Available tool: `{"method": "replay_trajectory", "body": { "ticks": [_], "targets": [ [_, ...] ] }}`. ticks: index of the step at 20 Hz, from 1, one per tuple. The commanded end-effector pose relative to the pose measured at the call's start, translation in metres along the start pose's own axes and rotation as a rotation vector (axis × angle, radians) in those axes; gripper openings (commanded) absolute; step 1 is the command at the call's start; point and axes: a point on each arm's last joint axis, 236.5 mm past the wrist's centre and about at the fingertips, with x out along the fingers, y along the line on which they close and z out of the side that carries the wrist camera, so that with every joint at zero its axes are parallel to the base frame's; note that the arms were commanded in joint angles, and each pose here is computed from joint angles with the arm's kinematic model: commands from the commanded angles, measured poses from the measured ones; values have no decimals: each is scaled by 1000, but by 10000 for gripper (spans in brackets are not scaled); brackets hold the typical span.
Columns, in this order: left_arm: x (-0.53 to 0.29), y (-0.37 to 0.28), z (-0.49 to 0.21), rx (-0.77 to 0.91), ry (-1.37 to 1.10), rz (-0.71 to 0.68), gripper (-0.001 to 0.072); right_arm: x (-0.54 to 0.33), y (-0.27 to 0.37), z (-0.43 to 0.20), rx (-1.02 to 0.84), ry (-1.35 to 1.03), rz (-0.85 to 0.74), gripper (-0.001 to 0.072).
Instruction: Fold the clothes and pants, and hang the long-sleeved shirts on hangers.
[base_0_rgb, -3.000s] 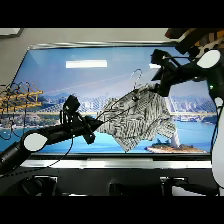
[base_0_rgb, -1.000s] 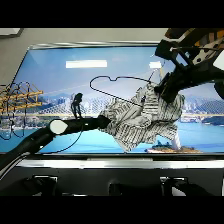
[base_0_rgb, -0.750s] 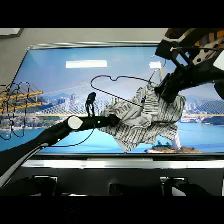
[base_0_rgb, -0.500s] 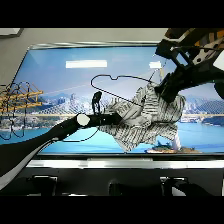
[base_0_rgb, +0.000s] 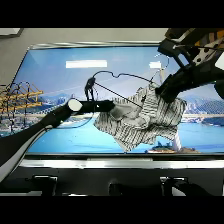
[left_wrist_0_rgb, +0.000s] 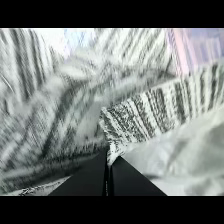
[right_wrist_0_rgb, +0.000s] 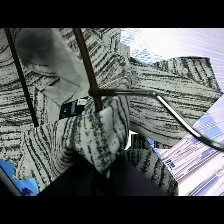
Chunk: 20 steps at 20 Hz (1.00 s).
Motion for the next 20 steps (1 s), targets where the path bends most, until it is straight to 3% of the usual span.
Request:
{"method": "replay_trajectory", "body": {
  "ticks": [1, 6, 11, 20],
  "targets": [
    [-33, 12, 58, 33, -65, 11, 15, 3, 12, 0, 24, 34, 12, 26],
    [-54, 31, 89, 35, -106, 37, 16, 16, 17, -7, 76, 150, -73, 26],
    [-66, 41, 107, 61, -140, 57, 16, 31, 37, -3, 53, 191, -42, 26],
    [-67, 48, 96, 101, -83, 82, 16, 31, -7, -29, 136, 319, -243, 25]
  ]
}}
